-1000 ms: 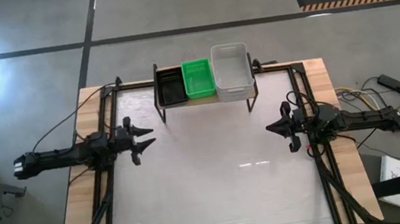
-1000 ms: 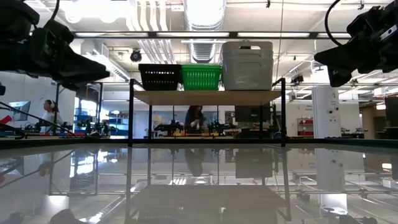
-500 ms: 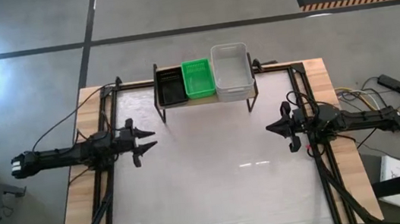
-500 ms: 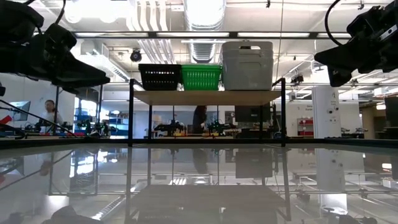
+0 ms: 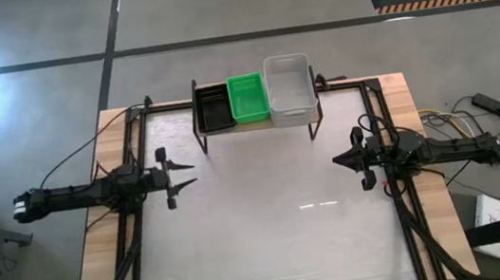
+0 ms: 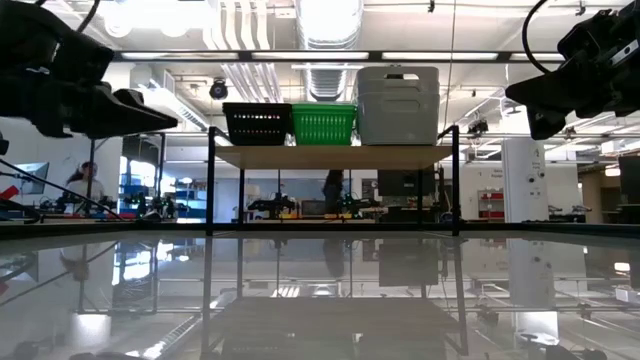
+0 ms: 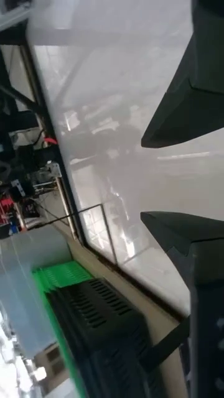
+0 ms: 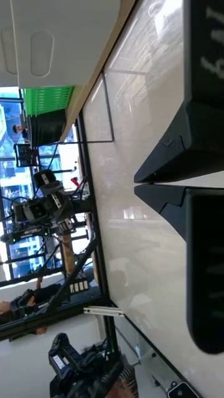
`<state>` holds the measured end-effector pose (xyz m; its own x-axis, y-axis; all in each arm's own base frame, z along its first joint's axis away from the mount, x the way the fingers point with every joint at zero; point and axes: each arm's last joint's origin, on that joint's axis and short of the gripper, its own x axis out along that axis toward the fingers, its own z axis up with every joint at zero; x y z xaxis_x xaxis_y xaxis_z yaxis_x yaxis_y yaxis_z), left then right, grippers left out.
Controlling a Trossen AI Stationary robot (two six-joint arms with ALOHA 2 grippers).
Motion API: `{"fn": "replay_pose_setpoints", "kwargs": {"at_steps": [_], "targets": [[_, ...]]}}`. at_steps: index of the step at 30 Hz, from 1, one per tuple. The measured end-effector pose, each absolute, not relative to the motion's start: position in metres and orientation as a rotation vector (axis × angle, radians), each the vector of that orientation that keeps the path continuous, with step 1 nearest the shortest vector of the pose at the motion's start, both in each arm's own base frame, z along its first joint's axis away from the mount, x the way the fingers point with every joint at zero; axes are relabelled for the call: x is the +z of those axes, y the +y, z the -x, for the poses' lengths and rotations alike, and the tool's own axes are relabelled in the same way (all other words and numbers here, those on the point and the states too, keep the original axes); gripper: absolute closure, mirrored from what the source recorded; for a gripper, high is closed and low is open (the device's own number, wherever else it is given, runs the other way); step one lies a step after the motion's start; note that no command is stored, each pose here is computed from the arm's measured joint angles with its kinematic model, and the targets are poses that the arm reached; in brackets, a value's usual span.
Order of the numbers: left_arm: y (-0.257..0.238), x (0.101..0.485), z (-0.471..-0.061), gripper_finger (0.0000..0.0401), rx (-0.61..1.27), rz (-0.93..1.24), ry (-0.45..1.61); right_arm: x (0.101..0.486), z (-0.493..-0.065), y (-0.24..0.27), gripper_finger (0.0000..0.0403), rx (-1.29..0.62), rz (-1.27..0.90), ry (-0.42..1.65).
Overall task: Stack baskets on shelf by color
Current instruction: Return to Home Position
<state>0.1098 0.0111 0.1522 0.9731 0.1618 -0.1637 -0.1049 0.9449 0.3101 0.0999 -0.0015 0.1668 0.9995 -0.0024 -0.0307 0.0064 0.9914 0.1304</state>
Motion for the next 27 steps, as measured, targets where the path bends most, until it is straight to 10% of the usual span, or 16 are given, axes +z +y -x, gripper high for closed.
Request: {"fn": "replay_pose_setpoints", "kwargs": {"at_steps": [27], "targets": [[0.011,0.178,-0.111,0.0237,0.170,-0.126,-0.093,0.167,-0.100,-0.001,0.0394,-0.004,-0.131,0.028]]}}
